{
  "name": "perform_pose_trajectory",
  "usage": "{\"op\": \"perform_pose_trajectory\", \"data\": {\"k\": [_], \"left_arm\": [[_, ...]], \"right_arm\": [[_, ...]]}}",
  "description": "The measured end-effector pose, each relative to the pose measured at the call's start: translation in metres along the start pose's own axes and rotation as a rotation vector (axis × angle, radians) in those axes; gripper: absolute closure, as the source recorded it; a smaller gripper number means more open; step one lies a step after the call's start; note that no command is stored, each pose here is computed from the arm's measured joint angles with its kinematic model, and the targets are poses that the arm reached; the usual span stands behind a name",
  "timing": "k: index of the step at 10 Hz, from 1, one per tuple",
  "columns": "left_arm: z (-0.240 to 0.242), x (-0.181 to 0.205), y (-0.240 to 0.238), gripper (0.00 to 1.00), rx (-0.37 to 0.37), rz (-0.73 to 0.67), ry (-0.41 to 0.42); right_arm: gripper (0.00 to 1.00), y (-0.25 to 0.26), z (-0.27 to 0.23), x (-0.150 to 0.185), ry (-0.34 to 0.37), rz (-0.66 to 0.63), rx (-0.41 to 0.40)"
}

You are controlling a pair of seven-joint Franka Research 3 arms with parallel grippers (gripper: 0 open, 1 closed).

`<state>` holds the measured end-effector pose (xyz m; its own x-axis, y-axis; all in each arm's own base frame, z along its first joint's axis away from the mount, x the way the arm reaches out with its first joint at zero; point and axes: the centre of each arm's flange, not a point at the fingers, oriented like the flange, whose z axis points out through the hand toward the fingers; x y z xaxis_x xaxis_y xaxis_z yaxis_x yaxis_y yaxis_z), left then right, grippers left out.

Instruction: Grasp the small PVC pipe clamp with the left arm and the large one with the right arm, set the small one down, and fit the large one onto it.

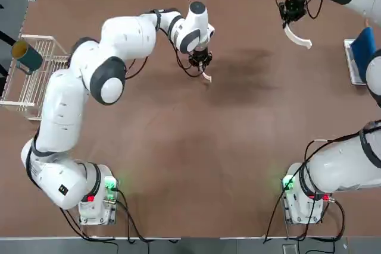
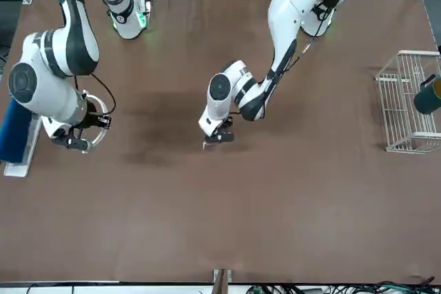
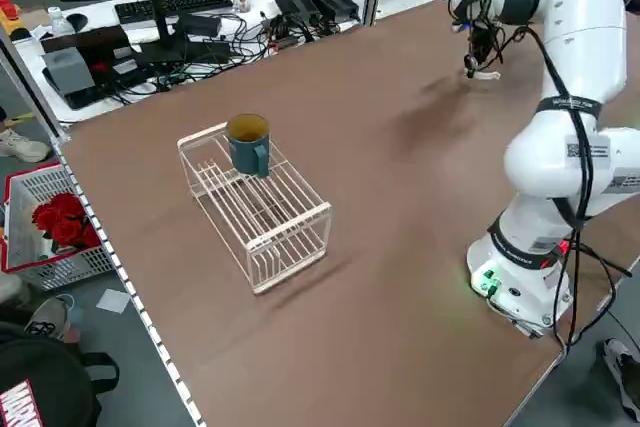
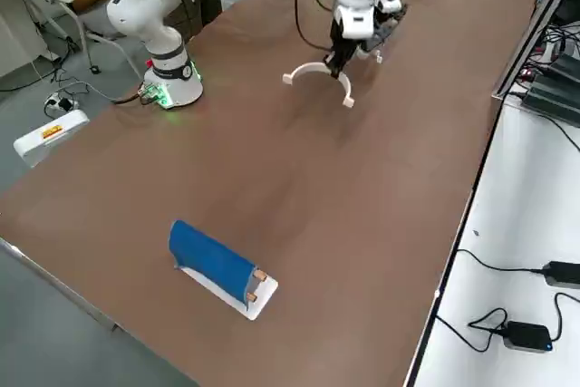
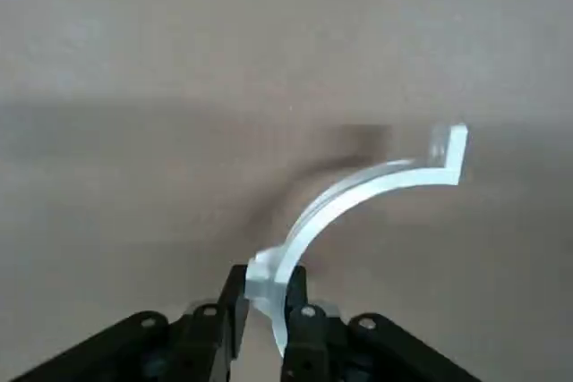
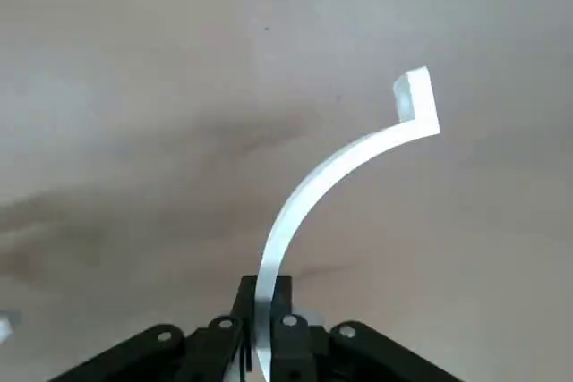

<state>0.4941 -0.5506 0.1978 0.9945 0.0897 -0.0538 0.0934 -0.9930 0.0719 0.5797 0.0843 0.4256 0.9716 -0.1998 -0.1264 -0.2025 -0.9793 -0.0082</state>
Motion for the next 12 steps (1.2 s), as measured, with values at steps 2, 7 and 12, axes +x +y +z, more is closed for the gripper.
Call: {"op": "perform_pose_trajectory", "data": {"k": [2,7,12], "left_arm": [[0.005,0.007,0.0,0.78,-0.009,-0.013,0.008],[0.007,0.014,-0.005,0.67,-0.003,-0.004,0.018],[-0.11,0.071,-0.035,0.33,-0.028,-0.087,0.088]], "right_arm": [[0.91,-0.035,-0.017,-0.008,0.025,0.025,0.014],[0.91,-0.095,-0.058,-0.021,0.066,0.096,0.055],[0.91,-0.172,-0.025,-0.033,0.004,0.208,0.087]]}}
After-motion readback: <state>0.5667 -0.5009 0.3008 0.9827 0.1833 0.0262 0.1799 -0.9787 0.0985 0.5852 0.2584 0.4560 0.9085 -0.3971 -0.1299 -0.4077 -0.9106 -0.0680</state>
